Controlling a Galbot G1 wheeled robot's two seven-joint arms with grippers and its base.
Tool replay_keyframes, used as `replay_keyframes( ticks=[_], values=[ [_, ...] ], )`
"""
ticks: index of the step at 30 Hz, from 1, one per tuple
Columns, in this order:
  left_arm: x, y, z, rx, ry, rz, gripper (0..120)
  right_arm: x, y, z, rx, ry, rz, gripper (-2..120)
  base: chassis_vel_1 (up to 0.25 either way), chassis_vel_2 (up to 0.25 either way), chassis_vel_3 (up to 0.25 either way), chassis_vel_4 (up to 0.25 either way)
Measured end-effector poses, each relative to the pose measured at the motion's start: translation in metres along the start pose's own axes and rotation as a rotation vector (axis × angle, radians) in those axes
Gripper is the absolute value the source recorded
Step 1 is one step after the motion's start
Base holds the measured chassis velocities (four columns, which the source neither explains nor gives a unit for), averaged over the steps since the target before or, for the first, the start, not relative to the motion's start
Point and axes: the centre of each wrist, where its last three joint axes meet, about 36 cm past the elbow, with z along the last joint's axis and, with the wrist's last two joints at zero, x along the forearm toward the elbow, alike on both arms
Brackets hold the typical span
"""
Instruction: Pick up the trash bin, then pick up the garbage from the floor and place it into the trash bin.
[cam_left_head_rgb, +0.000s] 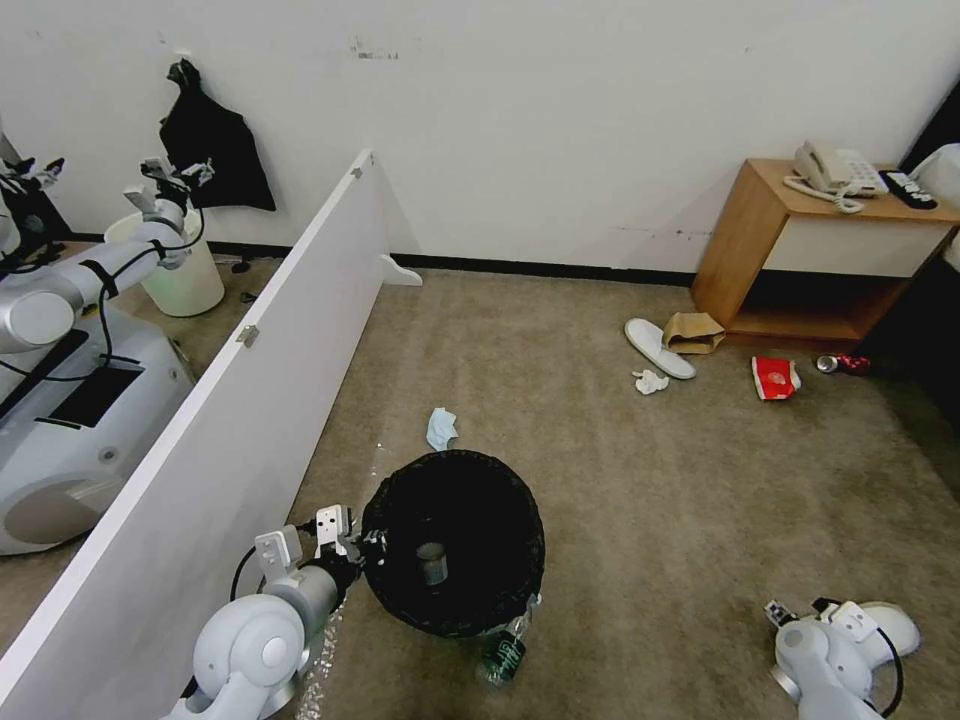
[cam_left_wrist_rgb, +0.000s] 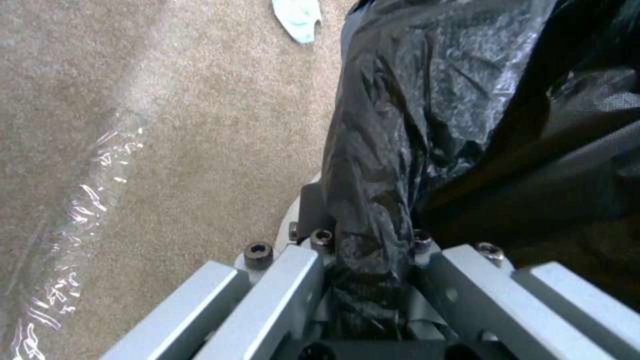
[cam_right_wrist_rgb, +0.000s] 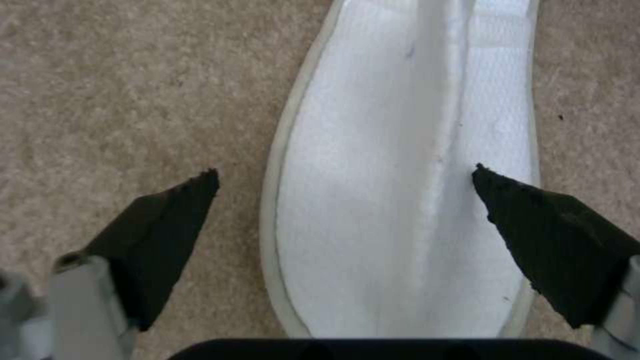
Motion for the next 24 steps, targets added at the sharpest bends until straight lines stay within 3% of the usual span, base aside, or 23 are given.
replay_keyframes(
  ticks=[3,8,11,13,24],
  values=[
    [-0.0002,0.0001,-0.0002,0.0,-0.001,0.0,2,-0.0018,-0.0005,0.0009,0.005,0.002,0.004,90,0.0,0.0,0.0,0.0],
    [-0.0003,0.0001,-0.0006,0.0,-0.002,0.001,2,-0.0039,0.0009,0.0038,0.015,0.005,0.002,68,0.0,0.0,0.0,0.0],
    [-0.0003,0.0,-0.0006,0.001,-0.002,0.001,2,-0.0043,0.0019,0.004,0.016,0.005,0.0,64,0.0,0.0,0.0,0.0],
    [-0.0004,-0.0001,-0.0005,0.002,-0.002,0.001,2,-0.0049,0.0035,0.0044,0.019,0.005,-0.001,48,0.0,0.0,0.0,0.0],
    [-0.0005,-0.0003,-0.0005,0.004,-0.004,0.002,2,-0.0089,0.0065,0.0042,0.021,0.009,0.002,14,0.0,0.0,0.0,0.0]
  ],
)
